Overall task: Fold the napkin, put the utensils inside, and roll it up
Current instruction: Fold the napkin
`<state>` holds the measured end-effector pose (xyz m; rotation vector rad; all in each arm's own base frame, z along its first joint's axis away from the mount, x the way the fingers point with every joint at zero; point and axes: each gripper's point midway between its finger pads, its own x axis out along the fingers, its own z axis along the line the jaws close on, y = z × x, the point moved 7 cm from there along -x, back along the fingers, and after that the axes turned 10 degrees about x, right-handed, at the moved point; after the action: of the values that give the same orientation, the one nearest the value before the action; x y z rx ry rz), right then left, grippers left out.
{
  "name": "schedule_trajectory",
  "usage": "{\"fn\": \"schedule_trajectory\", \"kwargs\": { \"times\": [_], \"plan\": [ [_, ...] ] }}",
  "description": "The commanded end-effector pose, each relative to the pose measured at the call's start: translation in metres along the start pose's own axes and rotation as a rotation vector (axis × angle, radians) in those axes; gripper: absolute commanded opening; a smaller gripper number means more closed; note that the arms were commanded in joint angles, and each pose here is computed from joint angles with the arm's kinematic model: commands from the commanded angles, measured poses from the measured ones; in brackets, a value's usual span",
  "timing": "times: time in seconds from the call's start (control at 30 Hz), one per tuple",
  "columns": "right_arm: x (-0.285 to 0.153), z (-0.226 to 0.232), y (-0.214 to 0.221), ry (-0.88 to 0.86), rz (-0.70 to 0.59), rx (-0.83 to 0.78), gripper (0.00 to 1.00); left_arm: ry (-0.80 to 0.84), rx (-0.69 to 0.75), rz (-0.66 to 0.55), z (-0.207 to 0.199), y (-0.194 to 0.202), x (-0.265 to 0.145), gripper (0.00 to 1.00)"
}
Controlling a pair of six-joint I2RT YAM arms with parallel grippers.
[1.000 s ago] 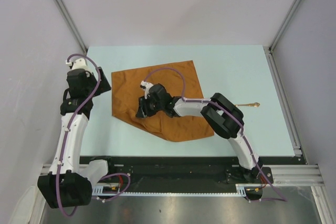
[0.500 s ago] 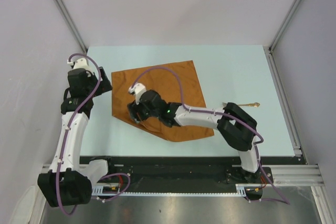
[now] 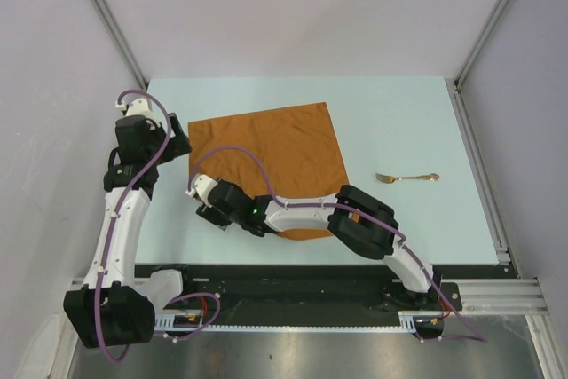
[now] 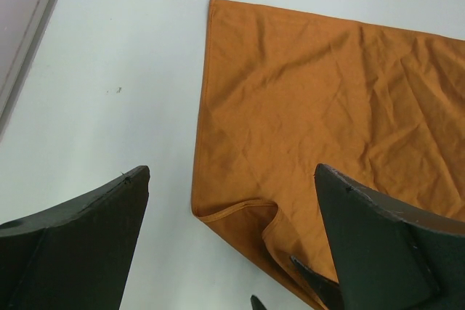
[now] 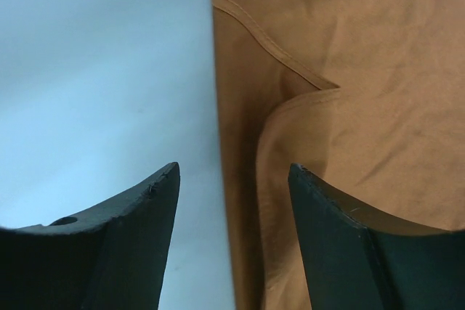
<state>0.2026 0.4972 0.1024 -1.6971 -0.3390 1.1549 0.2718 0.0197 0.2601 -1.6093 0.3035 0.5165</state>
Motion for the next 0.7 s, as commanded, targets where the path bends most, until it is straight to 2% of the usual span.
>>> {"fn": "schedule_trajectory", "kwargs": {
  "times": [0.0, 0.33, 0.67],
  "plan": [
    [0.006, -0.013, -0.026, 0.073, -0.079, -0.025, 0.66, 0.009, -0.017, -0.027, 0.0, -0.004, 0.001, 1.0],
    [0.017, -0.035, -0.021, -0.027, -0.048, 0.132, 0.59, 0.009, -0.017, -0.024, 0.0, -0.003, 0.002, 1.0],
    [0.034, -0.043, -0.007, 0.009, -0.01, 0.118, 0.52, 0.033, -0.018, -0.022, -0.003, -0.003, 0.001, 1.0]
  ]
}}
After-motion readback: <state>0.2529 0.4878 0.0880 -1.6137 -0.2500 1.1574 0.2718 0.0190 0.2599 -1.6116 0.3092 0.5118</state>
